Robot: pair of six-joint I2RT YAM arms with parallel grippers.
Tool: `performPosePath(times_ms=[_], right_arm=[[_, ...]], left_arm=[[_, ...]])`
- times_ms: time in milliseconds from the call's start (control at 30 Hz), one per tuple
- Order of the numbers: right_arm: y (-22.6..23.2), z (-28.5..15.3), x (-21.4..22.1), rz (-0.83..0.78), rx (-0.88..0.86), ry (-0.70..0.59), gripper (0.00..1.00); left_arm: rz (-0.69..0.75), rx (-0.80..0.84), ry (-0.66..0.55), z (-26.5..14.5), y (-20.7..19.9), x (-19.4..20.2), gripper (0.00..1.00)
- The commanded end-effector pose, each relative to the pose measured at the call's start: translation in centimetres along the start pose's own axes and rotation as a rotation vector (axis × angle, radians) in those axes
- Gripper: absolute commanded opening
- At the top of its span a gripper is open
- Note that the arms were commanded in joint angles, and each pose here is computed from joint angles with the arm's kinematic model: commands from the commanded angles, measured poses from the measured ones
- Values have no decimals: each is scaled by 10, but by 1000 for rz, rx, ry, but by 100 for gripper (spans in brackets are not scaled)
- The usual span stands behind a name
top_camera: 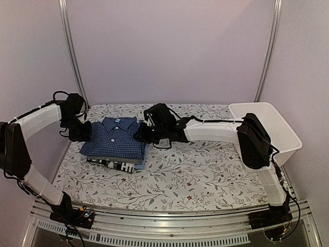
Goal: Fold and stack the long sleeve shirts
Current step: Place the square-folded shirt on the square-folded shirt.
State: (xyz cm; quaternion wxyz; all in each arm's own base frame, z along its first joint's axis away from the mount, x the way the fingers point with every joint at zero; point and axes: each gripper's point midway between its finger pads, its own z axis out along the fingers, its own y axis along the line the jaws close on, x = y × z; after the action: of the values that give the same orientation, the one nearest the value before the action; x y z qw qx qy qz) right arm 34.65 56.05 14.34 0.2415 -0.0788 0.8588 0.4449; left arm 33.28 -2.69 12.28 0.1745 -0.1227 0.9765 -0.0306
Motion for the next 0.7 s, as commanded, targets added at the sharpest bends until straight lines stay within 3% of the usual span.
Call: performPosePath(times_ms=[0, 133, 267, 400, 500, 667], right_arm=[[-34, 3, 22, 13, 62, 42, 12], [-44, -2, 21, -1, 85, 52, 25], [-41, -17, 11, -54, 110, 23, 37], [-30, -35, 2, -107, 119, 6, 48], [-28, -46, -3, -135, 137, -12, 54], [-19, -72, -19, -189, 173, -57, 74]], left_arm=[[-25, 3, 15, 22, 6, 0, 0], [-40, 1, 20, 28, 6, -3, 0], [-55, -53, -18, 21, 16, -12, 8], [-69, -136, -73, 4, 30, -24, 32], [-85, -166, -177, -24, 35, -40, 56], [-49, -58, -320, -66, -1, -59, 83]])
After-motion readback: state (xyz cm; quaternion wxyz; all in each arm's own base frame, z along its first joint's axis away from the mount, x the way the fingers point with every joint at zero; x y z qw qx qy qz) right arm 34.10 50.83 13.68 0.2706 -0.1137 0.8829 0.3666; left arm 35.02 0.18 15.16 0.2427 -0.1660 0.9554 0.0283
